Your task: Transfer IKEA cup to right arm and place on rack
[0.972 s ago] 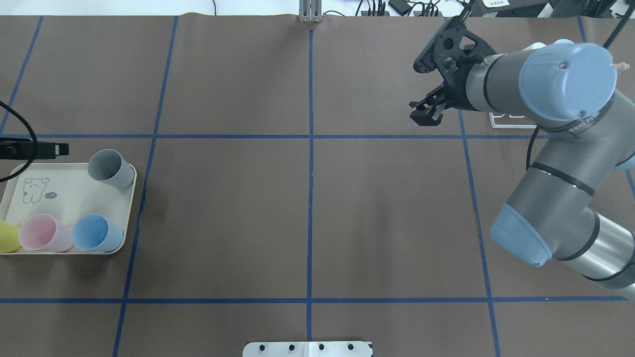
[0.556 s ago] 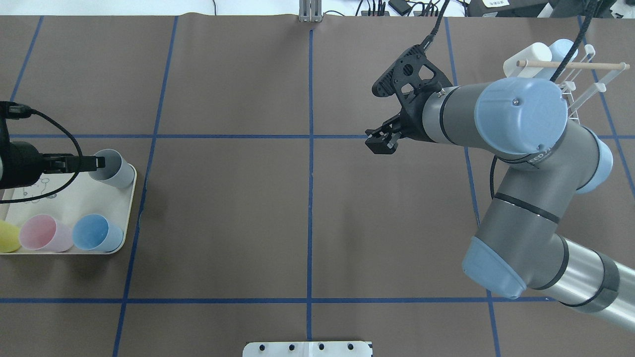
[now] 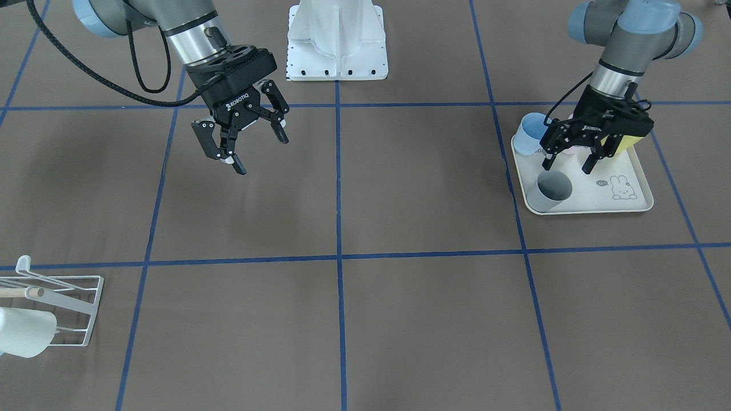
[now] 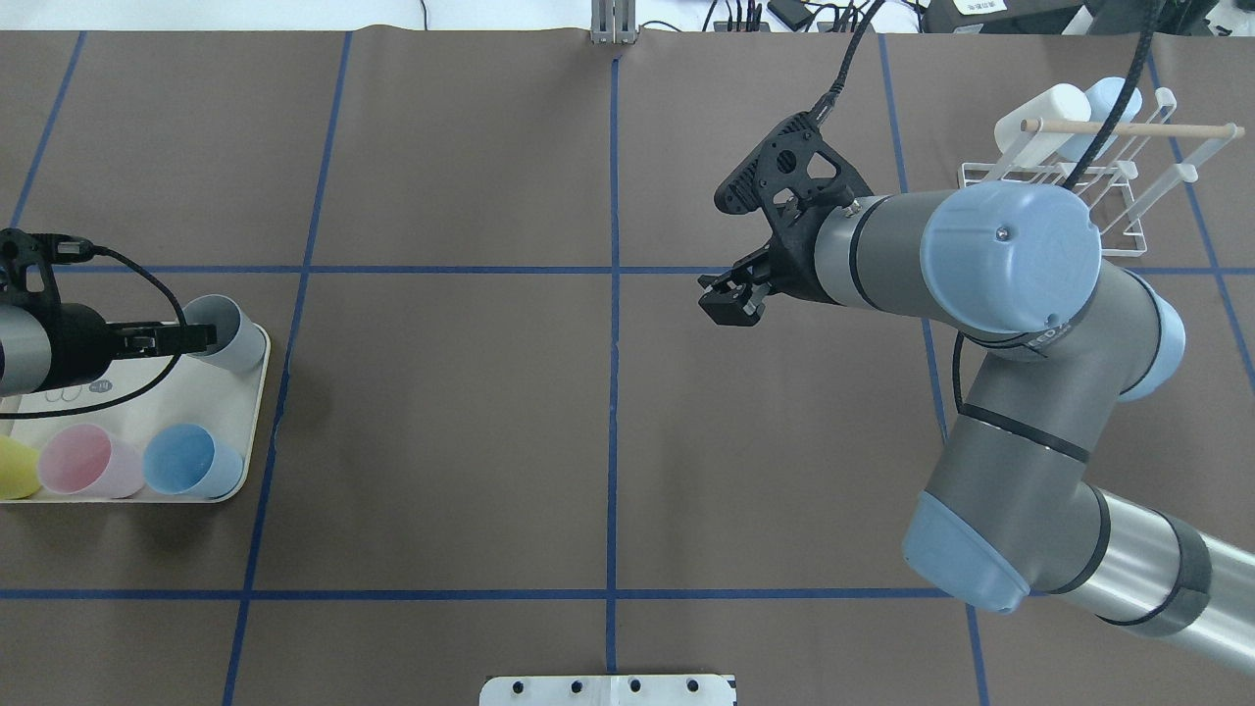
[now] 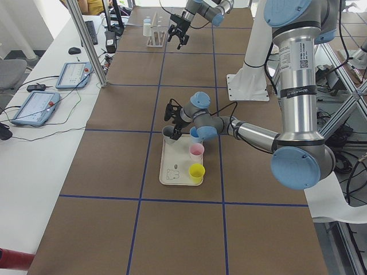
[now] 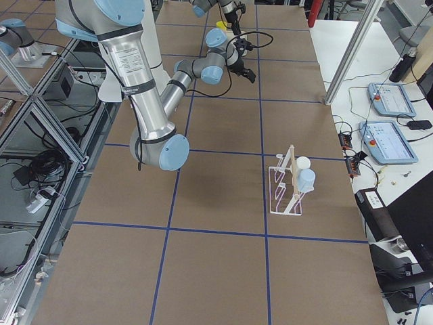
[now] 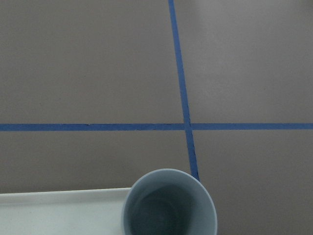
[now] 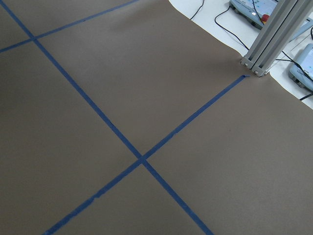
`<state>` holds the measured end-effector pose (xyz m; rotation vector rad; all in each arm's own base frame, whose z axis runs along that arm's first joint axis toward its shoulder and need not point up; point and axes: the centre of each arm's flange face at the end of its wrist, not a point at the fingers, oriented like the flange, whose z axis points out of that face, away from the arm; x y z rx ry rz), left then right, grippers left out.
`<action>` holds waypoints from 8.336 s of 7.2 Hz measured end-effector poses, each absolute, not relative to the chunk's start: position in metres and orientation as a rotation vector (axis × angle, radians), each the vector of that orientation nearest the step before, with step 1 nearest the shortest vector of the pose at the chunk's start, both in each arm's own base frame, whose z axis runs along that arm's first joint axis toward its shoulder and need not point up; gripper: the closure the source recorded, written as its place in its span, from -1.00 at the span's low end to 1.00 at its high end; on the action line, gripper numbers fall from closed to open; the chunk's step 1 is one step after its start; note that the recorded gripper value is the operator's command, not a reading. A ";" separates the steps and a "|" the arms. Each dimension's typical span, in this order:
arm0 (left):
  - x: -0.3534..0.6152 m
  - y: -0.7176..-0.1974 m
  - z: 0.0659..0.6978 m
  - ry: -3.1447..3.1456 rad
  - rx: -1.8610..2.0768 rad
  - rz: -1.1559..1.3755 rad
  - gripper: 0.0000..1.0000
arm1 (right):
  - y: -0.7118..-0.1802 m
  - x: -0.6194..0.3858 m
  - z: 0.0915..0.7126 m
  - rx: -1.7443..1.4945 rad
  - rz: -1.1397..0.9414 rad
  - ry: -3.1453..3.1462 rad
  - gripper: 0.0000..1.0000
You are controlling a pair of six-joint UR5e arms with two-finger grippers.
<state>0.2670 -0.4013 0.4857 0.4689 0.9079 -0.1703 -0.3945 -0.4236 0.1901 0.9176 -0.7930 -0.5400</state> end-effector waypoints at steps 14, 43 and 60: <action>0.195 -0.430 0.418 0.989 0.606 -0.099 1.00 | -0.409 -0.430 0.191 1.048 -0.554 -0.895 -0.99; 0.357 -0.356 0.181 1.617 0.214 -0.147 1.00 | -0.322 -0.477 0.208 1.552 -0.565 -1.429 -0.63; 0.162 -0.398 0.286 1.016 0.550 0.103 -1.00 | -0.467 -0.367 0.205 1.175 -0.858 -0.499 0.42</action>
